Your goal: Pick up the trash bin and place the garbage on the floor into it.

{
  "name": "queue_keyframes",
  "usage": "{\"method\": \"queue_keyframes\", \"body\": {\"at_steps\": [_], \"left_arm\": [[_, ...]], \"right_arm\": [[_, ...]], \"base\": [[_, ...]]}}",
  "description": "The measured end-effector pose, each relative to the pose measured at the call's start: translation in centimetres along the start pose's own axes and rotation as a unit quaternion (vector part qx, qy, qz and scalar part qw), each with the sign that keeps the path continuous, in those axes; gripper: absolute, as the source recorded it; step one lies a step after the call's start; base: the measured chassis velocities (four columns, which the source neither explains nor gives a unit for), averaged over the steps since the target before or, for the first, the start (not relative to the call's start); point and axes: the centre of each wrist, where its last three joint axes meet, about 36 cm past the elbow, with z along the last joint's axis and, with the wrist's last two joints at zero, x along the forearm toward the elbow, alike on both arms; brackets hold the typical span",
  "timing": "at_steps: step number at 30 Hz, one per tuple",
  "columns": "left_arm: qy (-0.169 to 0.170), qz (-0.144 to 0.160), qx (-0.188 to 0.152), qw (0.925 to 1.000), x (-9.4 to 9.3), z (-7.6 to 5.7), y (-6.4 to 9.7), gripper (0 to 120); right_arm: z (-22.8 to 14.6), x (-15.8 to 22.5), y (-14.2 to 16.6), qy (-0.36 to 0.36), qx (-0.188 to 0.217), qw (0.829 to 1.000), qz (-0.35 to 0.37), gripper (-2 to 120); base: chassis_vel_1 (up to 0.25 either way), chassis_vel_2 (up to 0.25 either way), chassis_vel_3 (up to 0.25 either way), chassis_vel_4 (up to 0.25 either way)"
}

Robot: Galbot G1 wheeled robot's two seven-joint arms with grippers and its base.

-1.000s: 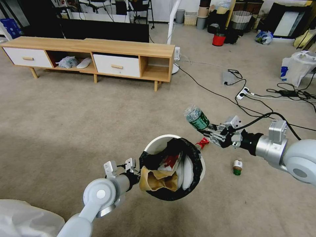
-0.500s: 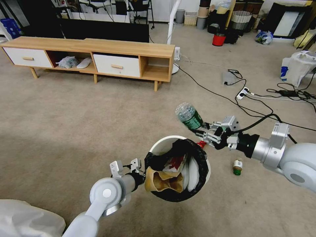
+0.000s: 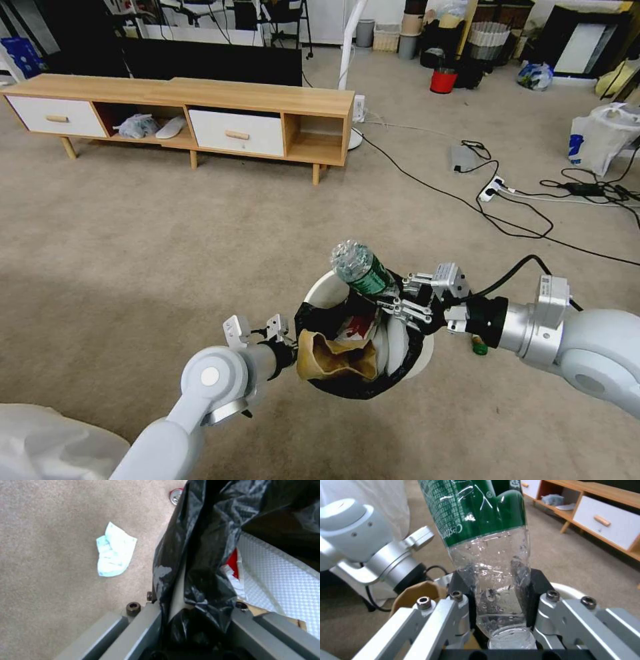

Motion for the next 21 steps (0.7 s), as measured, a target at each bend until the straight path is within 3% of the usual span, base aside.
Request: {"method": "queue_keyframes", "body": {"at_steps": [4, 21], "left_arm": [[0.007, 0.008, 0.010, 0.9999, 0.3, -0.1, -0.7, 0], [0.016, 0.013, 0.018, 0.9996, 0.2, 0.3, -1.2, 0]], "right_arm": [[0.5, -0.1, 0.1, 0.001, 0.002, 1.000, -0.008, 24], [1.4, -0.3, 0.0, 0.006, 0.002, 1.000, -0.007, 24]], "base": [[0.000, 0.000, 0.000, 0.000], [0.000, 0.000, 0.000, 0.000]]}}
